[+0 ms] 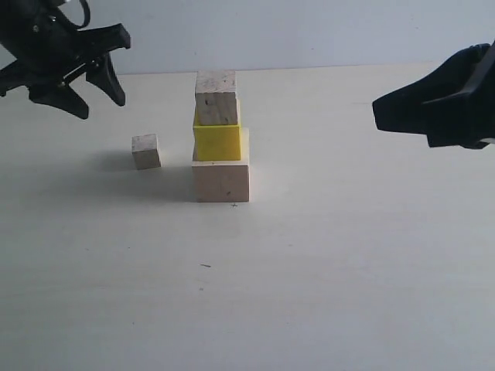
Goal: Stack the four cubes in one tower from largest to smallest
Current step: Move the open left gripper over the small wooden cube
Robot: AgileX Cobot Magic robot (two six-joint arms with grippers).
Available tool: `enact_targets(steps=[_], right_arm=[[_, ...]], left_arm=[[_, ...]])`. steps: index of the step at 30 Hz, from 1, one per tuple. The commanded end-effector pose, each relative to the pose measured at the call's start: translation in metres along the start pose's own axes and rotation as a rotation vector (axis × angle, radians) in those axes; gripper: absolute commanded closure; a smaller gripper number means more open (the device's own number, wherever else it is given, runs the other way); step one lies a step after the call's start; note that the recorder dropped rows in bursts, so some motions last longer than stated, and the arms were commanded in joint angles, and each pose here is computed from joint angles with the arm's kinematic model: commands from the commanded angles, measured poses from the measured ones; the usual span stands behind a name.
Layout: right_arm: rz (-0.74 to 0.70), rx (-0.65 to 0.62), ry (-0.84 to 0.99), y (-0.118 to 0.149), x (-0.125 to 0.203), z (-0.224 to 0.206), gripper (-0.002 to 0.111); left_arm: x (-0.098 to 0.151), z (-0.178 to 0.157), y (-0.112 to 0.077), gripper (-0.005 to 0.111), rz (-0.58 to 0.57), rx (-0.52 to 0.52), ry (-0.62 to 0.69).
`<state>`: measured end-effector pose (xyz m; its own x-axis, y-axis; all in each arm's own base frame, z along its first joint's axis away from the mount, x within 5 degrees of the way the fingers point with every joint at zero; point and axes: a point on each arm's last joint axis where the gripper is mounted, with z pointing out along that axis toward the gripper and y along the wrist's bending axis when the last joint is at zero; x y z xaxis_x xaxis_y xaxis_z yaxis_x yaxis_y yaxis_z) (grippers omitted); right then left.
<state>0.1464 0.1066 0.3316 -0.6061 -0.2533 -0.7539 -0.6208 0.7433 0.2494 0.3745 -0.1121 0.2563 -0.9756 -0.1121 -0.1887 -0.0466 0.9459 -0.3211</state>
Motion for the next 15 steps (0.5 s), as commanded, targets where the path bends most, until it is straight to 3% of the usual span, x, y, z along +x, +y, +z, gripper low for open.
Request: enact_targets(steps=[1,4,9,15], right_arm=[[0.004,-0.006,0.016,0.0,0.002,-0.001,0.108],[0.004,-0.007,0.018,0.0,0.003,-0.001,0.108],[0.004,-0.008,0.021,0.0,0.003,-0.001,0.108],[0.001,-0.006,0.021,0.0,0.003,-0.001,0.108]], left_arm=[[-0.016,0.019,-0.012,0.053,0.005,-0.017,0.023],[-0.027,0.032,-0.018,0.053,0.011,-0.054,0.02],[-0.042,0.049,-0.012,0.053,-0.021,-0.154,0.063],[-0.055,0.066,-0.013,0.053,-0.064,-0.168,0.085]])
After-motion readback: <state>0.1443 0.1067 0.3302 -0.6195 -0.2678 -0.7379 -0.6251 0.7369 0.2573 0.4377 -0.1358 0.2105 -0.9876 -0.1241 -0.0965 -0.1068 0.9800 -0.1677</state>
